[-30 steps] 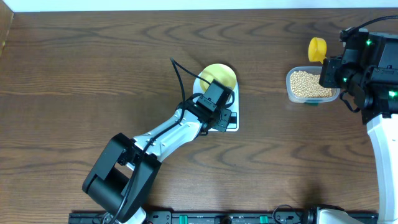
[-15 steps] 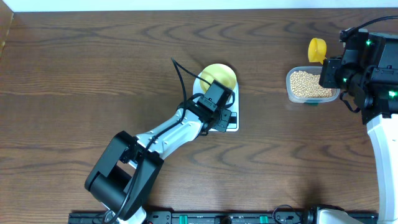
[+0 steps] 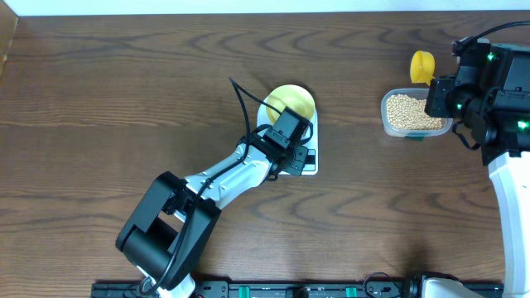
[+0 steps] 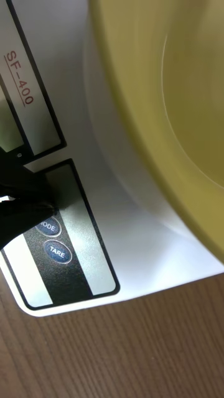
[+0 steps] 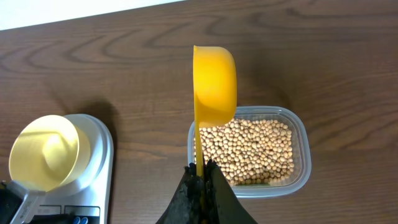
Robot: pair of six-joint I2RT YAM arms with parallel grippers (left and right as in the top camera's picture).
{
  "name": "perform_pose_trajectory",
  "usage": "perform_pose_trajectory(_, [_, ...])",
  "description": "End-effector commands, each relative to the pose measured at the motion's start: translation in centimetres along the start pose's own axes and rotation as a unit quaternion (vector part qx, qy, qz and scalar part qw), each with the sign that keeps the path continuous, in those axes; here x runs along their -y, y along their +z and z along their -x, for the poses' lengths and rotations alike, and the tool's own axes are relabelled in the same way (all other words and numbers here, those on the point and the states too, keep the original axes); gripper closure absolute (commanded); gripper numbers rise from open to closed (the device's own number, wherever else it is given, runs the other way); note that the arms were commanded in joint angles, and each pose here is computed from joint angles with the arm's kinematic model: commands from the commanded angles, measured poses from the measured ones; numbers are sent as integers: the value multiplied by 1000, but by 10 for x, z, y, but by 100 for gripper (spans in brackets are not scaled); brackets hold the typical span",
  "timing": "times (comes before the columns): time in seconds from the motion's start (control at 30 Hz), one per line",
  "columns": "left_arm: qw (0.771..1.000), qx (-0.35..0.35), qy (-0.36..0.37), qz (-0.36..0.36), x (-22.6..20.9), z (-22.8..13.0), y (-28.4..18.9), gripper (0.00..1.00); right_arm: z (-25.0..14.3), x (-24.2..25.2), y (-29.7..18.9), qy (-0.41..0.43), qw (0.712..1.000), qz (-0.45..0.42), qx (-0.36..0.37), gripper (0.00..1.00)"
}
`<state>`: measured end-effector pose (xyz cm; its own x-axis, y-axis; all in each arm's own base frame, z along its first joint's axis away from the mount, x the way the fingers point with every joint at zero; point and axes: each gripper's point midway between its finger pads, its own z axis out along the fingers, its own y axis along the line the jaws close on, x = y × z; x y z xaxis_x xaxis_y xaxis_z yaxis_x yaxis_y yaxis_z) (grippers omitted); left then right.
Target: Scoop item into bowl and weigh 50g on scale
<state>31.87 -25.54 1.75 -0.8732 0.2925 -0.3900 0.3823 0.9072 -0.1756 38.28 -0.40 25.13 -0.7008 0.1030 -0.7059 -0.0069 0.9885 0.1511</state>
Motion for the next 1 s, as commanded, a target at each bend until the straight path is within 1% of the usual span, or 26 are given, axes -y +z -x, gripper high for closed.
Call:
perform_pose_trajectory(0.0, [999, -26, -4, 19, -9, -13, 12, 93, 4, 2, -3, 1, 1000, -6, 5, 99])
perform_pose_trajectory(0.1, [999, -24, -5, 31, -13, -13, 12, 93, 4, 2, -3, 1, 1000, -6, 5, 99])
perform_pose_trajectory(0.17, [998, -24, -5, 53, -21, -14, 12, 93, 4, 2, -3, 1, 1000, -6, 5, 99])
perform_pose_trajectory(0.57, [998, -37, -6, 51, -21, -21, 19, 92, 4, 2, -3, 1, 1000, -6, 4, 99])
perform_pose_trajectory(0.63, [998, -44, -6, 53, -23, -25, 23, 93, 4, 2, -3, 1, 1000, -6, 4, 99])
perform_pose_trajectory(0.77, [995, -81, -16, 58, -27, -44, 35, 93, 4, 2, -3, 1, 1000, -7, 3, 99])
perform_pose_trajectory(0.97, [991, -105, -18, 75, -34, -56, 32, 92, 2, 4, -3, 2, 1000, -10, 0, 99])
